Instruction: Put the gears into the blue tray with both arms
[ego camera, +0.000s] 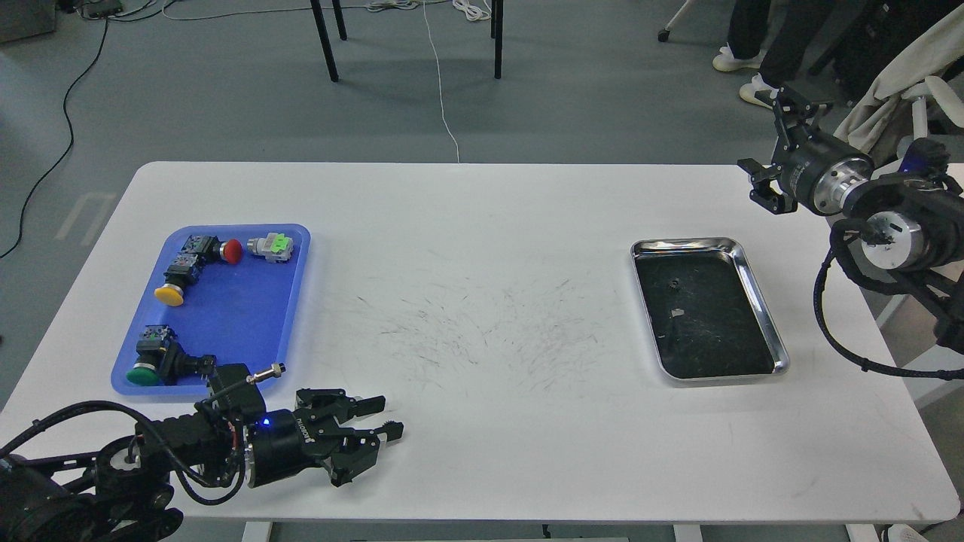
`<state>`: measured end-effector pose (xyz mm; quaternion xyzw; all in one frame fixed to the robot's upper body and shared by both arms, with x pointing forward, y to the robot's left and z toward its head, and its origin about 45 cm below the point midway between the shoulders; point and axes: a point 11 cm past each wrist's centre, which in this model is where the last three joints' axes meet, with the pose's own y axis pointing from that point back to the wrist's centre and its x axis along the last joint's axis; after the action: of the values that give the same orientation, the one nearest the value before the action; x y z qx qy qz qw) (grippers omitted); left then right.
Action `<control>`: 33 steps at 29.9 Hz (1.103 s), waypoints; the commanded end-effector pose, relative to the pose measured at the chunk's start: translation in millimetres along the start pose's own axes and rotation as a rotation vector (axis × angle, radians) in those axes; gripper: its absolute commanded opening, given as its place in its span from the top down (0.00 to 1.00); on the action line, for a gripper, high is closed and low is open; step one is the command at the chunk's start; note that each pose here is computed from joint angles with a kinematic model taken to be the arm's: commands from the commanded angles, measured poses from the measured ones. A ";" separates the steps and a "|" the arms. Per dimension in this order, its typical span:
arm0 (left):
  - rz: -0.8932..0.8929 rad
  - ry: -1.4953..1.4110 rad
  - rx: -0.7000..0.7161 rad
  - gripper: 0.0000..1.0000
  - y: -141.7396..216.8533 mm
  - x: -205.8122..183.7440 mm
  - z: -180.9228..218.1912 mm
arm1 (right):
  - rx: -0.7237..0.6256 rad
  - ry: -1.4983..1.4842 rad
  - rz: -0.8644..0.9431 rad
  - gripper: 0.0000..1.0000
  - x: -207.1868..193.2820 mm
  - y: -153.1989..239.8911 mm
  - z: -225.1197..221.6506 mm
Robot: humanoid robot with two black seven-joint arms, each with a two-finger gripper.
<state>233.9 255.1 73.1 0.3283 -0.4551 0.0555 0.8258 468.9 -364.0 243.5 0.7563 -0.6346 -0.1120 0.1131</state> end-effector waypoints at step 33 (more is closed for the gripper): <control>0.222 0.075 0.075 0.18 37.7 90.0 -21.7 | -0.051 -0.021 -0.017 0.03 -6.6 1.8 31.9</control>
<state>276.7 271.6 129.8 0.3117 -0.4455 0.1569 0.8245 459.0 -357.5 219.1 0.7589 -0.6254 -0.1324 0.1239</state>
